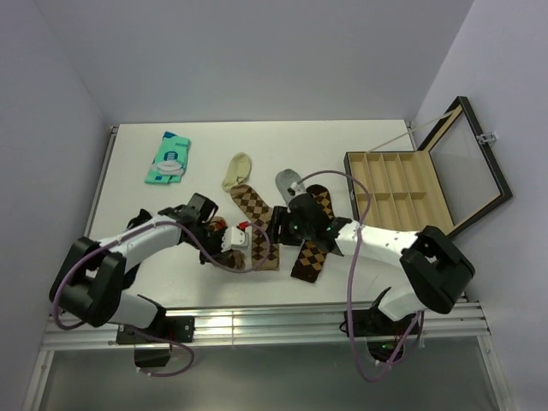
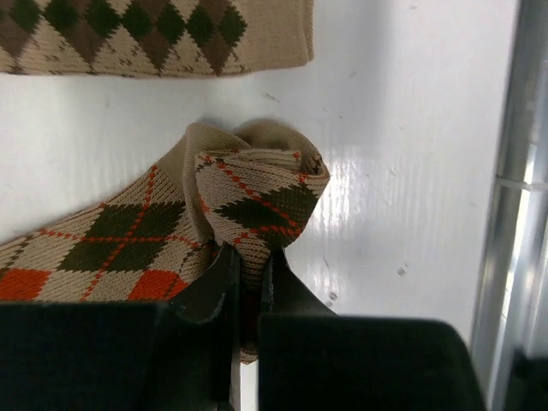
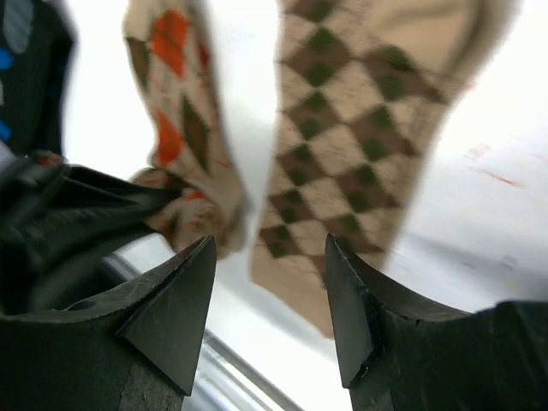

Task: Roll the socks
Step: Roll the sock at the center of the board.

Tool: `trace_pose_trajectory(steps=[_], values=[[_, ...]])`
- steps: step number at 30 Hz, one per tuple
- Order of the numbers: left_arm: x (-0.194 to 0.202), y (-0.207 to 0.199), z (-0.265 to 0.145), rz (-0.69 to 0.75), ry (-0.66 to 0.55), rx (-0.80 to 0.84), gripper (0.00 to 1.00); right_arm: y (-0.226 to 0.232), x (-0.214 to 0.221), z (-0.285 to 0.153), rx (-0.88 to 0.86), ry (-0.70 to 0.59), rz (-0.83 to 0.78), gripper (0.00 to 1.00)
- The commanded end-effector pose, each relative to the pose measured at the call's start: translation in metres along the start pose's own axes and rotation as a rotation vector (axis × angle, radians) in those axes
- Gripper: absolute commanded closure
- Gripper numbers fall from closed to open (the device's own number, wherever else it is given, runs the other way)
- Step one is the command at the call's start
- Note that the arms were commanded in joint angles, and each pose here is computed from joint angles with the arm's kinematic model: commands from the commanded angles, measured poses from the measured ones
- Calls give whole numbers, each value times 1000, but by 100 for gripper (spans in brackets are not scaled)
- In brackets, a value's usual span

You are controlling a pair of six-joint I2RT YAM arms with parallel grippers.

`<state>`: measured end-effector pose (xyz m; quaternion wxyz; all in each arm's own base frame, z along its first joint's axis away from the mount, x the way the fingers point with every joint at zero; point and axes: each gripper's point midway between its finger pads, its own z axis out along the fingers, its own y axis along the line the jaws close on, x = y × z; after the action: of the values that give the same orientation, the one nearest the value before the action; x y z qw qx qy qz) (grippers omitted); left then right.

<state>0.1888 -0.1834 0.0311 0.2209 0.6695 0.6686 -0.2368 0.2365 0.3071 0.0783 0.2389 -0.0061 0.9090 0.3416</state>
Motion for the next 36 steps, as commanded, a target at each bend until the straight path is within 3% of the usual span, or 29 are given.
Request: trace_pose_trajectory(steps=[1,8,12,17,36], values=[[6,-27,-10,-102,-1,192,100,-5,-24,-11,-5,-185,-21,39],[17,-27,-20,-270,26,416,100,29,-20,-30,-73,-336,-334,37],[23,-31,-20,-326,49,517,100,74,21,-20,-188,-278,-545,36],[29,-33,-18,-380,76,586,100,91,51,8,-241,-212,-724,33],[32,-39,-16,-408,84,604,100,126,80,47,-335,-157,-853,28]])
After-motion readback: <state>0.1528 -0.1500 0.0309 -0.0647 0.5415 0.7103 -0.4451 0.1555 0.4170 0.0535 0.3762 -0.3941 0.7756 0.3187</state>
